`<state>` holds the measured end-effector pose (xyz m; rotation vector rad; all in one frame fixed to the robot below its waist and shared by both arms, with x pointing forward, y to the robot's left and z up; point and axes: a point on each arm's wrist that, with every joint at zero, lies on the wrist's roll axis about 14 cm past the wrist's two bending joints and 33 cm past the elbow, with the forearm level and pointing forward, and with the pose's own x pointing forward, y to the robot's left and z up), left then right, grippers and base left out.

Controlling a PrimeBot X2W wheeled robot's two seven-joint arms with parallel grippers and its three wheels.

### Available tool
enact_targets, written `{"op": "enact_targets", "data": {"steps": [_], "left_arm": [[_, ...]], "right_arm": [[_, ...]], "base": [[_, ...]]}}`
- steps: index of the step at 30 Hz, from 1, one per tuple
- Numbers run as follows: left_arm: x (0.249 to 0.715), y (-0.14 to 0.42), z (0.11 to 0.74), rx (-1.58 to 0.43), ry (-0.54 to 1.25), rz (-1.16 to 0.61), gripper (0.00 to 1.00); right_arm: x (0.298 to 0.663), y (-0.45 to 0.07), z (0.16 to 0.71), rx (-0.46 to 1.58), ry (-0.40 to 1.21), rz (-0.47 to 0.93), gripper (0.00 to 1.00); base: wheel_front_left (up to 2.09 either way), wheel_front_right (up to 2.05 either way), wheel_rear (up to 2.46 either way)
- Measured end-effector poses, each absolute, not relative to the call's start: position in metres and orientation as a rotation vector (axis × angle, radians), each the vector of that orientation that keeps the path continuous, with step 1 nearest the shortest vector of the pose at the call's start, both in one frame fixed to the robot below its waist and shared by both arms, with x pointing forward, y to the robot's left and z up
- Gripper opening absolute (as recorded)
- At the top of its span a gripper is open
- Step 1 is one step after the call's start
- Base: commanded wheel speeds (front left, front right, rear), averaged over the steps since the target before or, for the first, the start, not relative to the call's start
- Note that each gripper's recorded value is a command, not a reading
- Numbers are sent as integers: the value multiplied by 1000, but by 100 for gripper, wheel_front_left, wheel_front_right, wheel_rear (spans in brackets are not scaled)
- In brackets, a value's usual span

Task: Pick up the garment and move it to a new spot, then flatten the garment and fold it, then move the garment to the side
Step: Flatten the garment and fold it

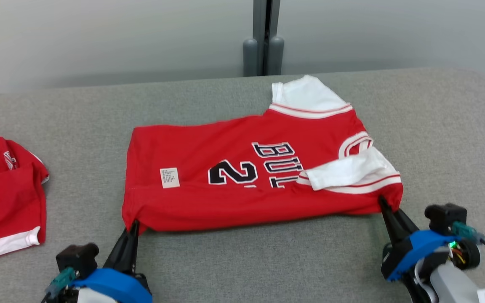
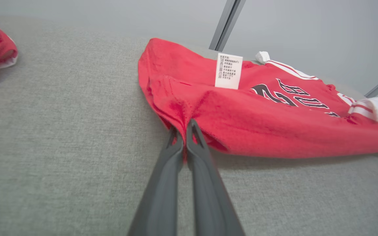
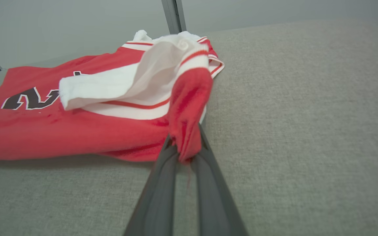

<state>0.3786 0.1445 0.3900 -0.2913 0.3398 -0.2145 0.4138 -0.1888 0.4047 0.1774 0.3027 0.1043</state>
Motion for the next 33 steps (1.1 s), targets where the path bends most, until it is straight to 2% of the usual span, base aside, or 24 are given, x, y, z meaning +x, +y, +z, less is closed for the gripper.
{"op": "enact_targets", "data": {"steps": [7, 14, 15, 16, 17, 18, 22, 33], "left_arm": [[346, 155, 399, -316, 310, -184, 0], [311, 157, 386, -332, 352, -142, 0], [309, 157, 385, -337, 357, -137, 0], [306, 157, 383, -335, 361, -131, 26], [305, 158, 383, -327, 362, -132, 70], [306, 158, 384, -320, 358, -130, 100], [308, 159, 389, -306, 337, -127, 100], [335, 179, 438, -224, 150, -77, 100]], "right_arm": [[376, -190, 402, 194, 302, 119, 0], [331, -189, 385, 216, 387, 131, 0], [328, -191, 386, 227, 388, 123, 13], [326, -192, 386, 232, 390, 118, 56], [325, -192, 387, 235, 392, 115, 100], [323, -192, 387, 239, 394, 113, 100], [326, -190, 395, 241, 367, 116, 100], [350, -200, 452, 180, 128, 92, 100]], "base": [[0, 0, 0], [0, 0, 0], [0, 0, 0], [0, 0, 0], [0, 0, 0], [0, 0, 0], [0, 0, 0], [0, 0, 0]]}}
